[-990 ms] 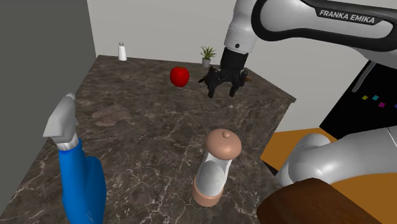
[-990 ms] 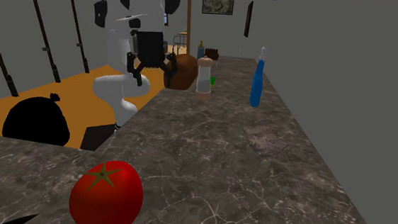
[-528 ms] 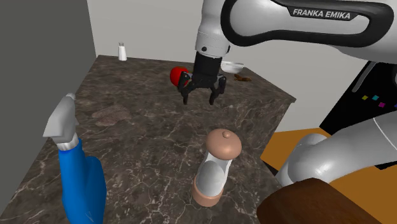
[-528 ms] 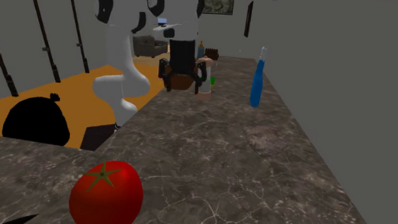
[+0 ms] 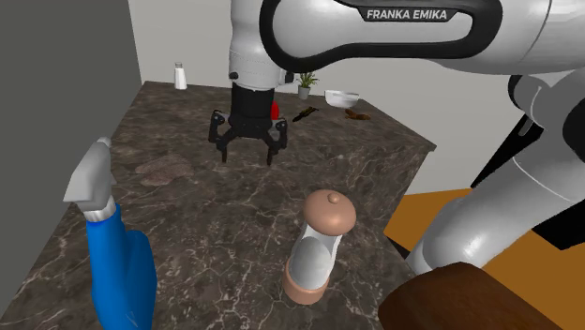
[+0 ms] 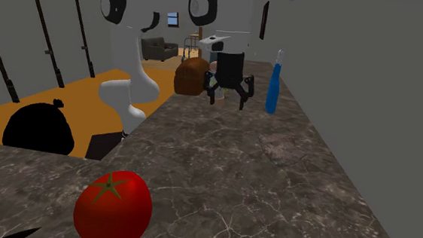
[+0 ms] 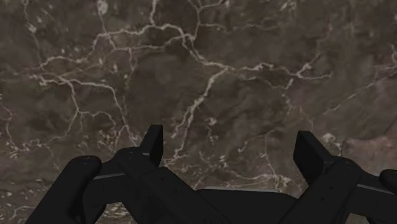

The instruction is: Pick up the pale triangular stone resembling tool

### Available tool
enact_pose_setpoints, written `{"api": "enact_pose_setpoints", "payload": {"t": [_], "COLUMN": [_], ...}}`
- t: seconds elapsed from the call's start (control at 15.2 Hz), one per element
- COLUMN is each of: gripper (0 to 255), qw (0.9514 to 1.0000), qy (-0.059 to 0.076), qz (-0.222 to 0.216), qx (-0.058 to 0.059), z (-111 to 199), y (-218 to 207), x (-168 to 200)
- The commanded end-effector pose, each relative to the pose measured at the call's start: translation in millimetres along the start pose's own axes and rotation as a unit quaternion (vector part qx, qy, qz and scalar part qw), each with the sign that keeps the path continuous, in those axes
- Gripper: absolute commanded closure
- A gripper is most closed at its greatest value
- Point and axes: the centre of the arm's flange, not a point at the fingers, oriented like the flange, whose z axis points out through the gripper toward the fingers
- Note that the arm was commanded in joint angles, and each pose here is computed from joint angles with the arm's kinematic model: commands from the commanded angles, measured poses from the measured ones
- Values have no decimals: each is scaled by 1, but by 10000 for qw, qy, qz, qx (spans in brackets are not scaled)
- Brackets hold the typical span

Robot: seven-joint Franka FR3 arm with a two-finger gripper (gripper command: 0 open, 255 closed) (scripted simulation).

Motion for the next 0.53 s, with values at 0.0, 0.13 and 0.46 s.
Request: {"api": "enact_pose_setpoints", "payload": {"t": [0.0,0.13,0.46], "gripper": [0,0,0], "qw": [9997,9989,9950], "qy": [-35,-64,-136], "qz": [243,456,988], "qx": [-19,-43,-103], "z": [3,8,21], "y": [-28,-55,-121], "x": [-4,-5,-4]}}
